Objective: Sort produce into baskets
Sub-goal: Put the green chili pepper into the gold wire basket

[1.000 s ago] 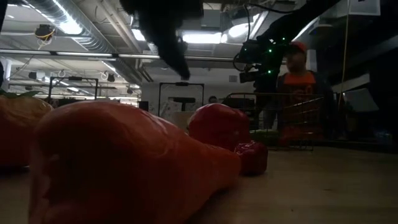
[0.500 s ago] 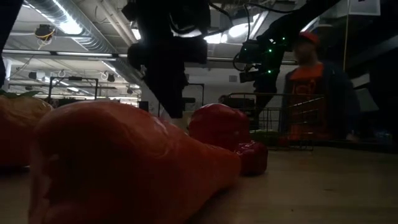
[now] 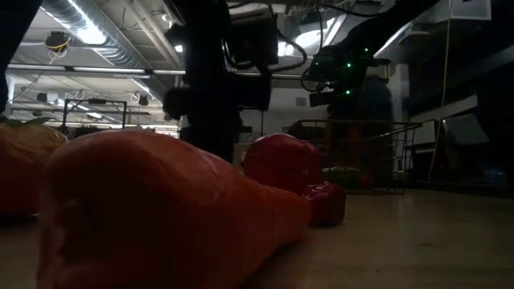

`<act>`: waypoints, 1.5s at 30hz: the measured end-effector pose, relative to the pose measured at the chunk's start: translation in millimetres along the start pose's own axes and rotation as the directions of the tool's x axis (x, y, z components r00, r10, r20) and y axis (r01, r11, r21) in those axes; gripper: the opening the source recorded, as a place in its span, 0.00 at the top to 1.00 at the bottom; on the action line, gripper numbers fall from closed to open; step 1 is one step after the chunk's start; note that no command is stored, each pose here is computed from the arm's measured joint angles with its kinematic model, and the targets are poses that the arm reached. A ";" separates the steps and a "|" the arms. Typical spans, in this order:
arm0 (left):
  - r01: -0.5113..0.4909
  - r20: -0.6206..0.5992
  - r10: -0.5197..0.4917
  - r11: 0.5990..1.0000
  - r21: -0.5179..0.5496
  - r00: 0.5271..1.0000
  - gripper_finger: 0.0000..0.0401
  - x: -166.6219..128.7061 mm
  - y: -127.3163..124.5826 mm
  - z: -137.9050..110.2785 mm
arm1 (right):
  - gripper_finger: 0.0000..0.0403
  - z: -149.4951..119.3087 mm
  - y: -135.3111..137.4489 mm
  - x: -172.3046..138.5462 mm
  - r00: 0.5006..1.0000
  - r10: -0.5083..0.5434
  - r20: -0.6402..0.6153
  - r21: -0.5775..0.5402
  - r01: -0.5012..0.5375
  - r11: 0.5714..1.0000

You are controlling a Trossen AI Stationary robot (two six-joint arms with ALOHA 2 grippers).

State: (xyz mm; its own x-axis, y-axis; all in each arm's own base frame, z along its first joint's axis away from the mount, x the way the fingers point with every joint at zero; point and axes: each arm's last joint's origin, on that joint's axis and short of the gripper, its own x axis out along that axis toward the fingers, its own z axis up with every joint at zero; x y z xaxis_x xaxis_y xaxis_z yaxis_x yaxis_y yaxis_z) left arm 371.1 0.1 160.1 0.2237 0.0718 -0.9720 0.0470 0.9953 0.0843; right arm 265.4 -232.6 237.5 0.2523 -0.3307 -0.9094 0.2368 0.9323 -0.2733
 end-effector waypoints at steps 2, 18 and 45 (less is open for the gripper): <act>0.000 -0.014 0.000 1.000 0.008 1.000 0.37 6.0 -0.2 -0.1 | 0.93 0.0 -0.1 0.0 1.000 0.000 0.000 0.000 0.000 1.000; 0.013 -0.059 -0.012 1.000 0.022 0.998 0.61 19.8 -2.2 -1.9 | 0.93 -1.3 -1.3 -20.3 0.999 -0.026 0.042 0.005 0.026 1.000; -0.042 0.437 0.072 0.996 -0.076 0.897 0.61 -100.7 19.1 9.5 | 0.93 -34.4 49.9 -181.1 0.885 0.053 0.463 0.076 -0.099 0.992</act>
State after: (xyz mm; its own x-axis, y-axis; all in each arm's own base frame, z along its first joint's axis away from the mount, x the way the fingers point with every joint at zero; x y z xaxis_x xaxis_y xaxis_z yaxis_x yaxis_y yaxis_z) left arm 358.7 11.2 261.7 0.6294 0.1074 -0.7697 -0.0367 0.9934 0.1086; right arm 199.2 -121.2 377.8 0.6699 -0.3111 -0.6741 0.2812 0.9467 -0.1574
